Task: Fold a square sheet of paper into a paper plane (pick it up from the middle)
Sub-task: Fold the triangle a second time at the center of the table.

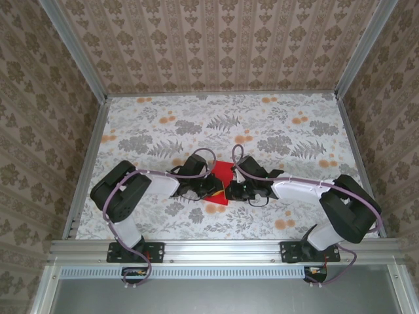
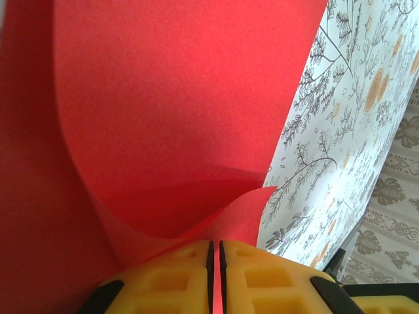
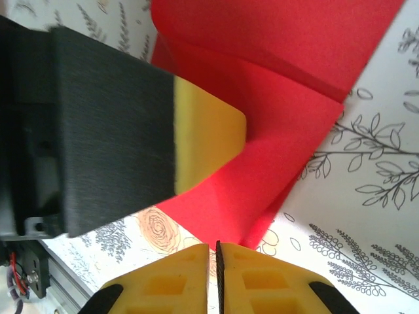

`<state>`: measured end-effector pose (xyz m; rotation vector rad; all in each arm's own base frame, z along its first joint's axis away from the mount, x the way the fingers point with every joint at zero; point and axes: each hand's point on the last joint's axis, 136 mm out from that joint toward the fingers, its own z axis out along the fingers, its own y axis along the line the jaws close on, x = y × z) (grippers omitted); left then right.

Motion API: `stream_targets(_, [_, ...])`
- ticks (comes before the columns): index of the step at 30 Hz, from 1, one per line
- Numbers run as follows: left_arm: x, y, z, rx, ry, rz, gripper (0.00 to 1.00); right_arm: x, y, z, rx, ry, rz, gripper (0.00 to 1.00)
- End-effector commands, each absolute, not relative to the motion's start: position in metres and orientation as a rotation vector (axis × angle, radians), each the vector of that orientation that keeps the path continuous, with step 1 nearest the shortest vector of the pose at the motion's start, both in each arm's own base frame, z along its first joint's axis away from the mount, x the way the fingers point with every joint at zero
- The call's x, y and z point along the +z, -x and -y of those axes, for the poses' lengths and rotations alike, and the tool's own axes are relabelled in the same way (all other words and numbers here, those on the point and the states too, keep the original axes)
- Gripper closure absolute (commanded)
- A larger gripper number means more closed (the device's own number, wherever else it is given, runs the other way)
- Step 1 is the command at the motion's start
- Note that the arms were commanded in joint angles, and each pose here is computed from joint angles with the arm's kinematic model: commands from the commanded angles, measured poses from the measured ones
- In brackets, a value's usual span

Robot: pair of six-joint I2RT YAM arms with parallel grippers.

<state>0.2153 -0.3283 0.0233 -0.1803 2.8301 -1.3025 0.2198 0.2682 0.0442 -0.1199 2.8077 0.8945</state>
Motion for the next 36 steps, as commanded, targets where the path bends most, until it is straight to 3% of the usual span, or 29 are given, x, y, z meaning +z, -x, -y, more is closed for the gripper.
stream_targets(1, [0.035, -0.215, 0.322, -1.276, 0.154, -2.800, 0.86, 0.048, -0.232, -0.261, 0.801, 0.061, -2.778, 0.86])
stream_targets(8, [0.046, -0.216, 0.318, -1.262, 0.131, -2.771, 0.85, 0.059, -0.259, -0.233, 0.714, -0.077, -2.708, 0.72])
stream_targets(14, [0.045, -0.215, 0.317, -1.264, 0.134, -2.771, 0.85, 0.061, -0.270, -0.248, 0.805, 0.005, -2.718, 0.65])
stream_targets(32, [0.040, -0.215, 0.318, -1.260, 0.137, -2.790, 0.86, 0.068, -0.266, -0.265, 0.976, 0.082, -2.678, 0.61])
stream_targets(36, [0.041, -0.215, 0.317, -1.263, 0.141, -2.786, 0.86, 0.064, -0.267, -0.267, 0.982, 0.086, -2.693, 0.68])
